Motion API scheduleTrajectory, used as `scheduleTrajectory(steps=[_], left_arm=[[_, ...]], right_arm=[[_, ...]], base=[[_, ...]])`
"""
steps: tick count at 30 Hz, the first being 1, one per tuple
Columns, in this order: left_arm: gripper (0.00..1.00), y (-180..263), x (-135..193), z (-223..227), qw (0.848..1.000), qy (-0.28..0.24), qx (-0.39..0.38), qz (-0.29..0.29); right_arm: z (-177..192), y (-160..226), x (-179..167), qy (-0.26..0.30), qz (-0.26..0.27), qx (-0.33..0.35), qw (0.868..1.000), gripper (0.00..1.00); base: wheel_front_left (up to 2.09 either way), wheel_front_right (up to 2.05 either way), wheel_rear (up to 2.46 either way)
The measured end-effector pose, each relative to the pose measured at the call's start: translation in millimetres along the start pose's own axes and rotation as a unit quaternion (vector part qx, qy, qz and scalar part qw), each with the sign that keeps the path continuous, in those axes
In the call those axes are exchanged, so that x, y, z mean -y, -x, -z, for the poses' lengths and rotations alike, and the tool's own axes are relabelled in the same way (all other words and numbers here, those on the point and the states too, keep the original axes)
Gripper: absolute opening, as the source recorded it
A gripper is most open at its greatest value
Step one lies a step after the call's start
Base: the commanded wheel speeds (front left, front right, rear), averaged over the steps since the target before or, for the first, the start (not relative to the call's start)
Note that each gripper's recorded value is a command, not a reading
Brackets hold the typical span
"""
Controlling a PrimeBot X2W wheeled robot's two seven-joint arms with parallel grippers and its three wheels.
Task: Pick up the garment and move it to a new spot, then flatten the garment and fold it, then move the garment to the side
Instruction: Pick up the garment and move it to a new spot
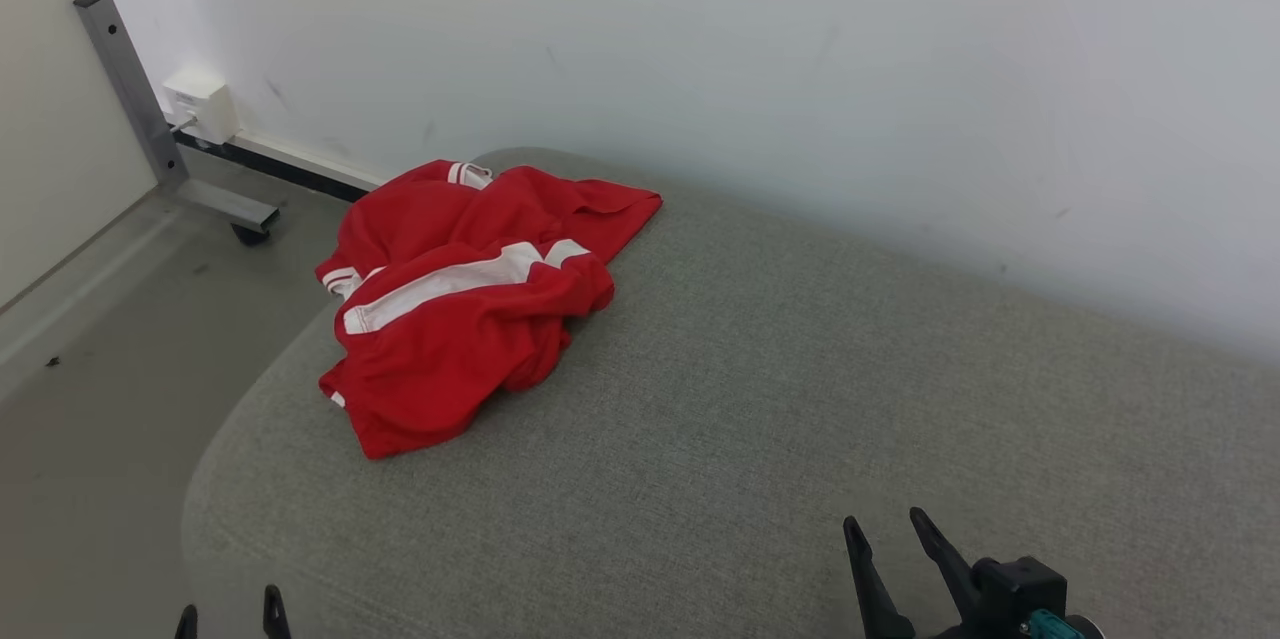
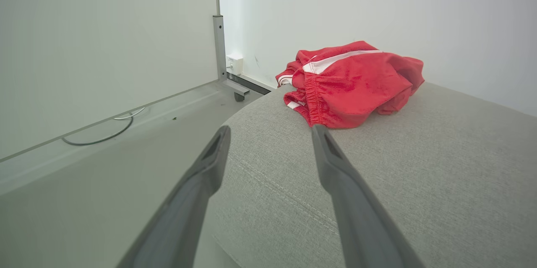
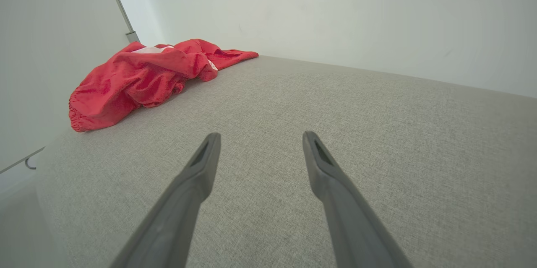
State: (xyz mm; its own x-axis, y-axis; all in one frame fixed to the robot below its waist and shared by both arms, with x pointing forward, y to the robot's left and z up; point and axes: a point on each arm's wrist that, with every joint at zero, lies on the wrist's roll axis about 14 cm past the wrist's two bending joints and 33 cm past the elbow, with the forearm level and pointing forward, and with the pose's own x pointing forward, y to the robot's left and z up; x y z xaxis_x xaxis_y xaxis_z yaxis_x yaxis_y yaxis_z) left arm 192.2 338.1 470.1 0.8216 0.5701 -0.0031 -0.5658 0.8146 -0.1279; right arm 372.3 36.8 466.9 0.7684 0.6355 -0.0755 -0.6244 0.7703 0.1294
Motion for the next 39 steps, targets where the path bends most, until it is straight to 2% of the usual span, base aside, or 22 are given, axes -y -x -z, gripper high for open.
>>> scheduleTrajectory(steps=[10, 23, 29, 35, 39], left_arm=[[1.00, 10.7, -17.3, 4.0, 0.999, 0.000, -0.010, -0.039], [1.00, 7.4, -4.4, 14.0, 1.000, 0.004, -0.024, -0.020], [1.00, -28.4, 8.2, 5.6, 1.000, 0.003, -0.026, 0.004], [1.00, -77.3, 34.7, -17.7, 0.997, 0.002, -0.052, 0.050], [1.00, -101.0, 37.1, -25.5, 0.995, 0.036, -0.085, 0.047]], right_arm=[[8.2, -17.8, -15.5, 0.001, -0.033, -0.015, 0.999, 1.00], [13.7, -7.5, -7.2, 0.000, -0.016, -0.023, 1.000, 1.00], [20.5, -3.0, -2.8, -0.003, -0.009, -0.030, 1.000, 1.00], [29.0, 7.1, 2.6, -0.003, 0.001, -0.039, 0.999, 1.00], [26.9, 9.7, -4.4, 0.017, -0.011, -0.042, 0.999, 1.00]], base=[[0.00, 0.00, 0.00], [0.00, 0.00, 0.00], [0.00, 0.00, 0.00], [0.00, 0.00, 0.00], [0.00, 0.00, 0.00]])
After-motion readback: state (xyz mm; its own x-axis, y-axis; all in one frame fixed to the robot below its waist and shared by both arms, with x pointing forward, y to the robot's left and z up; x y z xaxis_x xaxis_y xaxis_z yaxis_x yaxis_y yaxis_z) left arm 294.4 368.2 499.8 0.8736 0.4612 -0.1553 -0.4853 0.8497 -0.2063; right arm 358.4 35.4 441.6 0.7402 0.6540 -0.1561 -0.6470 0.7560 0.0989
